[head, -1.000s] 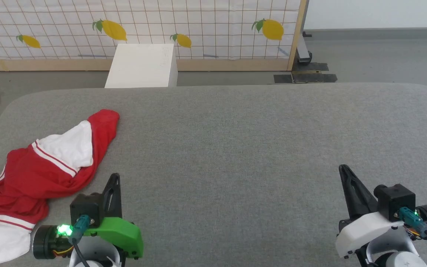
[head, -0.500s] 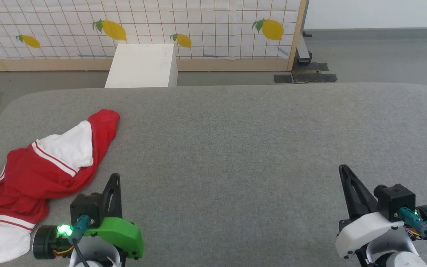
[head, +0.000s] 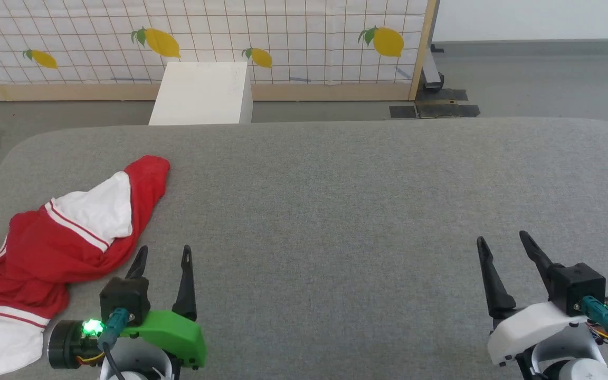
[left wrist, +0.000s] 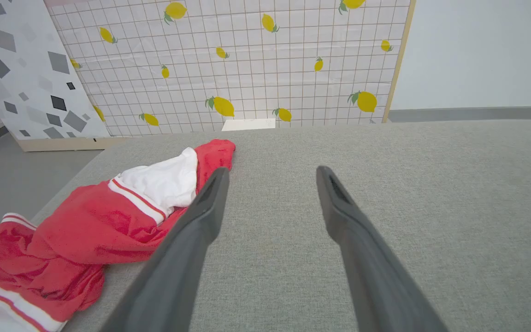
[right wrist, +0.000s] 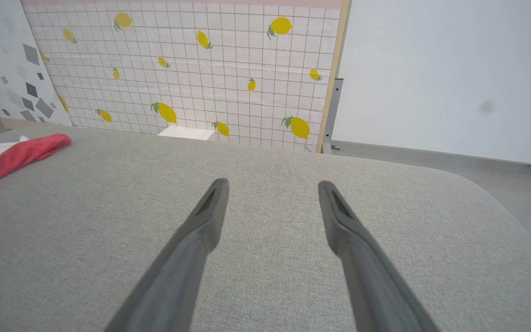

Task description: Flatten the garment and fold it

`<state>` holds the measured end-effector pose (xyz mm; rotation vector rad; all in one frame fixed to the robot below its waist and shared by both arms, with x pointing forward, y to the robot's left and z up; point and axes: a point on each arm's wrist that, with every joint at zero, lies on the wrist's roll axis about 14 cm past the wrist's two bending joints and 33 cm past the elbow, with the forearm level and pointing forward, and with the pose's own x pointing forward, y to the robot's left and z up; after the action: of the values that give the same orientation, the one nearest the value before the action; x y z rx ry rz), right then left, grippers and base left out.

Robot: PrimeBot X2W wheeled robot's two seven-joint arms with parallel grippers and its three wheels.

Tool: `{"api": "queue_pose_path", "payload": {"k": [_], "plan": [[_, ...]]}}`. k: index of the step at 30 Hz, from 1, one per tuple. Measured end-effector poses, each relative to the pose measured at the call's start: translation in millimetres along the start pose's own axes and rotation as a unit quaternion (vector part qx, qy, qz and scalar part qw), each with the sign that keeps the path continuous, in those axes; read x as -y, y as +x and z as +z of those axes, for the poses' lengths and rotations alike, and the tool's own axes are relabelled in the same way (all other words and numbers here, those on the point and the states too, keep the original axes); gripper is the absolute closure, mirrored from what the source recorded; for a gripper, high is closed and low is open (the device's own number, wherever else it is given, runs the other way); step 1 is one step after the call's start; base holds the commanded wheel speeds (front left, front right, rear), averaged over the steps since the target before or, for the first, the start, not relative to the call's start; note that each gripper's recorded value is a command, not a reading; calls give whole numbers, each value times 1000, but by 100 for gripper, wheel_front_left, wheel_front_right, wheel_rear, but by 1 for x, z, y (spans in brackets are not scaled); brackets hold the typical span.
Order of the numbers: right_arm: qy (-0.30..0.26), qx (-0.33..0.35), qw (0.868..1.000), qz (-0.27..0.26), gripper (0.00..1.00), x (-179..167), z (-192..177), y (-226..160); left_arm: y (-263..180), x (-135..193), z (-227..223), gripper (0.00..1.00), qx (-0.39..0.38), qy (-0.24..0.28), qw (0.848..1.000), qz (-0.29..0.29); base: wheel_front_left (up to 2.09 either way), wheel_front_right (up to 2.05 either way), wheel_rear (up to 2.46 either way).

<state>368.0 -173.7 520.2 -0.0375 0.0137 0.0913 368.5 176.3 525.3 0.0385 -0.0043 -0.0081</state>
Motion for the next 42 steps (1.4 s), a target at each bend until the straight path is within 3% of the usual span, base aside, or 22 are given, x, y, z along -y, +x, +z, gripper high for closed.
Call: {"api": "queue_pose_path", "payload": {"k": [19, 42], "plan": [[9, 16, 1000, -5, 0, 4, 1, 6, -10, -15, 4, 0, 19, -5, 999, 25, 0, 0, 0], [20, 36, 997, 68, 0, -45, 7, 27, -51, -57, 4, 0, 36, -10, 994, 99, 0, 0, 0]]}}
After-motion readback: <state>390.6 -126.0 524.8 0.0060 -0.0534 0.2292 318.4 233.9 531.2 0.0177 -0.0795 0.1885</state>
